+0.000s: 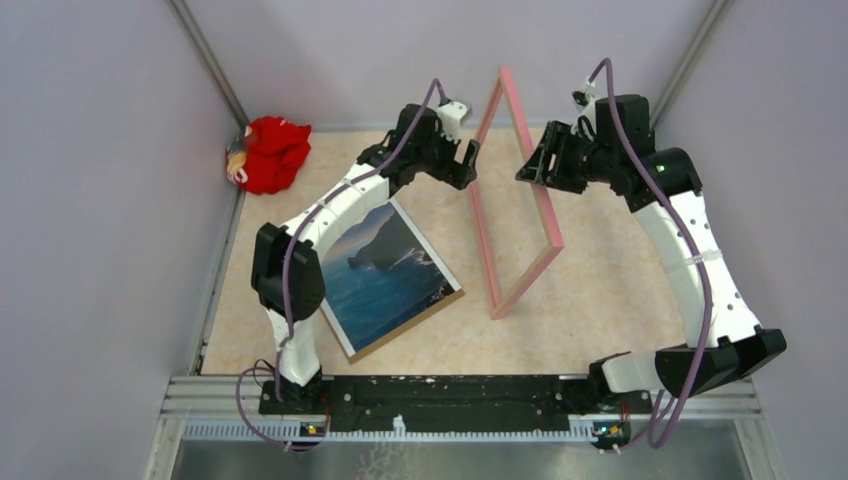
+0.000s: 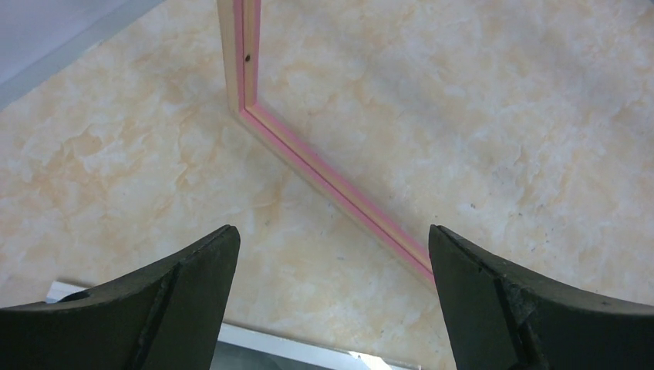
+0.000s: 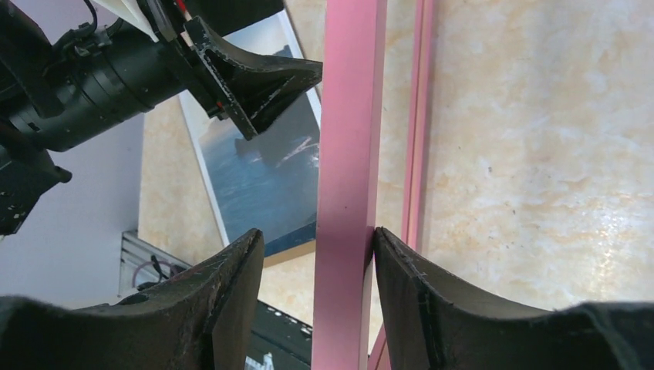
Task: Put the photo into the frame
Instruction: Turn over the photo frame at the center of the board.
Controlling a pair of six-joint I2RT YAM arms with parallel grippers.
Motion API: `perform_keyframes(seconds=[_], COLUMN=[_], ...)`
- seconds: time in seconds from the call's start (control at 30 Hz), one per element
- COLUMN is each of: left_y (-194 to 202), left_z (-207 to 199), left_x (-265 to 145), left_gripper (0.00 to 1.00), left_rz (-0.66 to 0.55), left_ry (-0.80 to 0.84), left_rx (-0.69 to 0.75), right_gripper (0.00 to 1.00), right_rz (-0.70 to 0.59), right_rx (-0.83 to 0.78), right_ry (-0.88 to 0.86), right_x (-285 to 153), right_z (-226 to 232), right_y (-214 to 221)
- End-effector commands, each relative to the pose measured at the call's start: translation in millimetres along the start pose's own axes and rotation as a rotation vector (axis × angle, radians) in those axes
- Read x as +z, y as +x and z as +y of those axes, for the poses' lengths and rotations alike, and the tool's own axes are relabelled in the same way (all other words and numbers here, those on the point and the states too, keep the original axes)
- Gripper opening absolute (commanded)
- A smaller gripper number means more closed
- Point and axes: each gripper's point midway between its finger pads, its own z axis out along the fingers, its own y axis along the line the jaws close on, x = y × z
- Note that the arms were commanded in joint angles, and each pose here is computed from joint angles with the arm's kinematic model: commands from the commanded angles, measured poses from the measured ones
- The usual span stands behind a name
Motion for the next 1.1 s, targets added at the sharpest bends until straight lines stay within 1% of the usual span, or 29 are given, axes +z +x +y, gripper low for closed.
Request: perform_keyframes(seconds=[0.0,0.07,0.13,0.23,0.33,0.4,0.5,0.6,0.73,0.83,0.97,1.07], left_y=[-2.8,-0.4,1.3,3.5,6.2,7.4,6.1,3.6,3.8,7.2,9.9,11.7], left_z=[6.7,8.3,9.6,14.7,22.5,28.6,39.7,49.5,56.1,58.4,60.6,61.7], left_x=[-21.6,-24.4,-27.3,-32.5,-37.2,-40.1,-46.7,-54.9,-62.9,-66.2,-69.0,-69.0], left_gripper=[0.99,0.99,0.99,0.99,0.99,0.99,0.99,0.99,0.99,0.99,0.99,0.99], left_rz=[-0.012,-0.008,-0.007,-0.009,-0.008,-0.007,-0.013,-0.024,-0.034,-0.034,-0.031,-0.027], left_ry=[-0.034,-0.038,-0.037,-0.043,-0.062,-0.075,-0.098,-0.118,-0.133,-0.145,-0.154,-0.153], left_rx=[0.006,-0.001,-0.011,-0.026,-0.038,-0.045,-0.052,-0.060,-0.055,-0.046,-0.021,-0.014], right_gripper=[0.55,0.53,0.50,0.37,0.28,0.23,0.20,0.13,0.10,0.09,0.04,0.04], right_rz=[-0.020,-0.026,-0.036,-0.051,-0.044,-0.023,0.015,0.069,0.155,0.170,0.192,0.233], right_rx=[-0.039,-0.044,-0.052,-0.071,-0.089,-0.114,-0.147,-0.199,-0.231,-0.252,-0.312,-0.365], right_ry=[0.057,0.076,0.104,0.172,0.236,0.278,0.366,0.448,0.481,0.474,0.484,0.493], right_x=[-5.5,-6.7,-9.0,-14.4,-14.7,-11.6,-5.9,1.6,13.0,16.6,18.1,23.9], right_z=[-11.7,-14.9,-19.7,-31.6,-45.4,-57.7,-82.1,-108.2,-130.2,-135.3,-141.8,-148.0], right_y=[-5.6,-6.4,-7.7,-9.5,-6.3,0.3,13.1,29.3,58.3,67.9,76.3,86.8])
